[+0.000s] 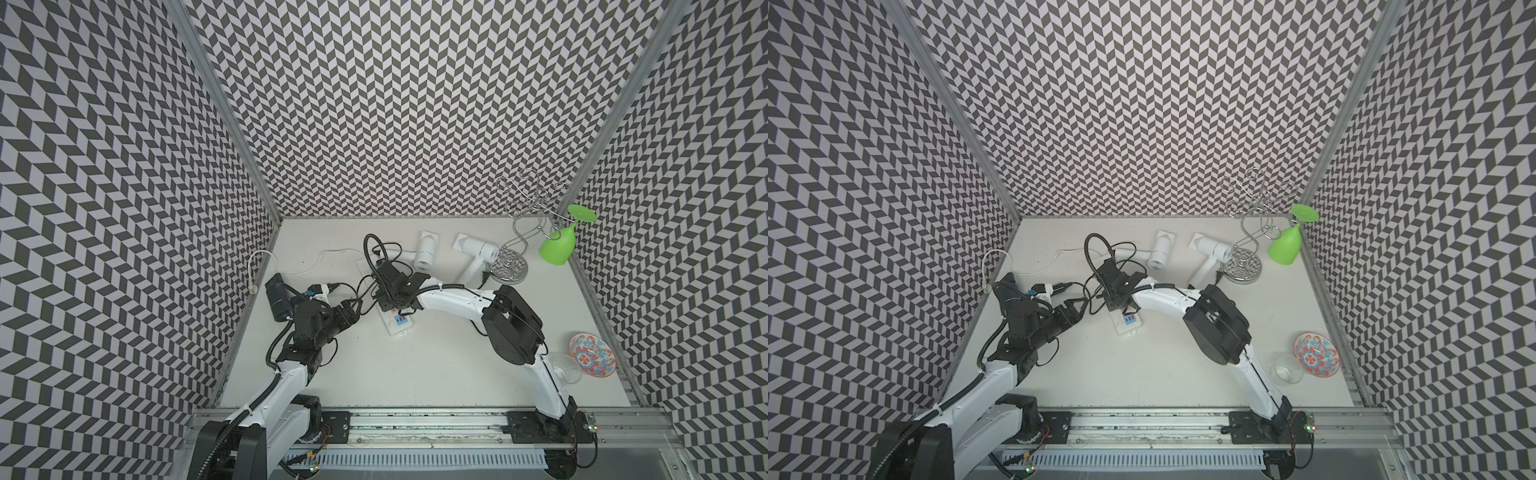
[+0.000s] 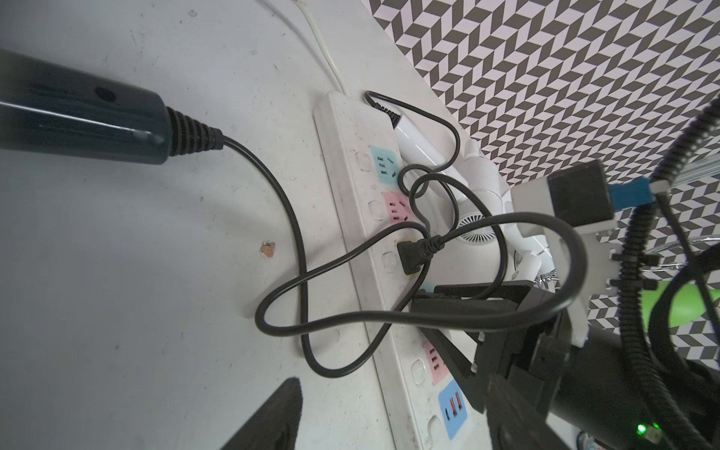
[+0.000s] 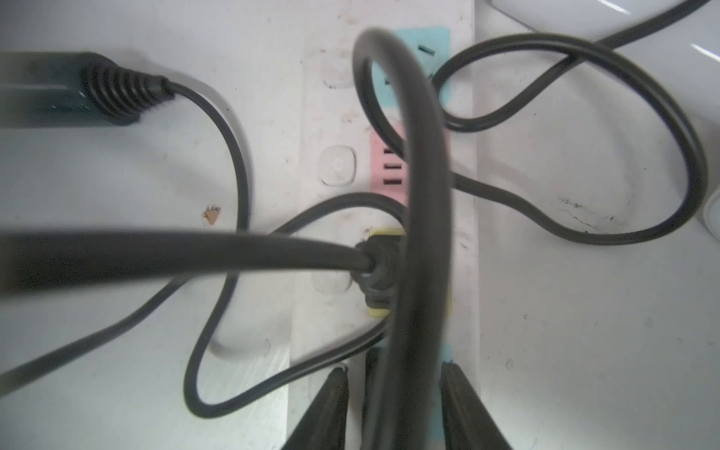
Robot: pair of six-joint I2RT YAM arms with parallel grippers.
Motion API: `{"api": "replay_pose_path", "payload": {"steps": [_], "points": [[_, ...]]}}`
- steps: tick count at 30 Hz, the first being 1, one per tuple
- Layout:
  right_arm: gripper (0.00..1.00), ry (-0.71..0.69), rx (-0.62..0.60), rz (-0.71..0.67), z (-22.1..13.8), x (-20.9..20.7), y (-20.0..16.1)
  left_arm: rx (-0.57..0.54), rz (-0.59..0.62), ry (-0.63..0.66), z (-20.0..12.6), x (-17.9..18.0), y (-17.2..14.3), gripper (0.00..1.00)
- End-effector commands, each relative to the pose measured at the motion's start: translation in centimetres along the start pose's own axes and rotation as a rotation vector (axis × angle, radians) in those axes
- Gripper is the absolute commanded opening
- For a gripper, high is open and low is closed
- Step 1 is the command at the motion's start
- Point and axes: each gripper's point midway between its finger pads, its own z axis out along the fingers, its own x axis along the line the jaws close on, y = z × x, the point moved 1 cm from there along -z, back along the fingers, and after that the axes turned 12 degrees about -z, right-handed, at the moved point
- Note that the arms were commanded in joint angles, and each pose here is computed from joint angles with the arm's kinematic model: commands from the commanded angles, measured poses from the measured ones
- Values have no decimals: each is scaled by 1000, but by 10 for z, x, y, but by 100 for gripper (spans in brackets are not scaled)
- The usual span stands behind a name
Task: Charge the blow dryers
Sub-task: Insert the plug into the socket.
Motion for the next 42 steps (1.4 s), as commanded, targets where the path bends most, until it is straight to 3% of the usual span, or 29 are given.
{"api": "replay_pose_path", "payload": {"steps": [1,10,17,29,33,34,35,42], "points": [[49,-41,185,-44,16,-6,-45,-11,12,-19,-3,-2,1,76],[73,6,75,-34,-22,-2,-12,-13,18,-39,-5,-6,1,76],[99,98,-28,-25,-67,5,1,-20,24,-75,-9,-13,0,77],[99,220,-250,-34,-149,-2,-11,-43,41,-104,-19,-21,2,81],[99,228,-321,-49,-176,-10,-22,-68,38,-128,-28,-27,1,86],[99,228,-338,-57,-182,-13,-26,-76,40,-137,-31,-30,2,96],[99,230,-353,-64,-187,-15,-30,-83,43,-148,-34,-34,2,99],[99,280,-477,-59,-216,-23,-62,-92,72,-257,-54,-69,1,99]]}}
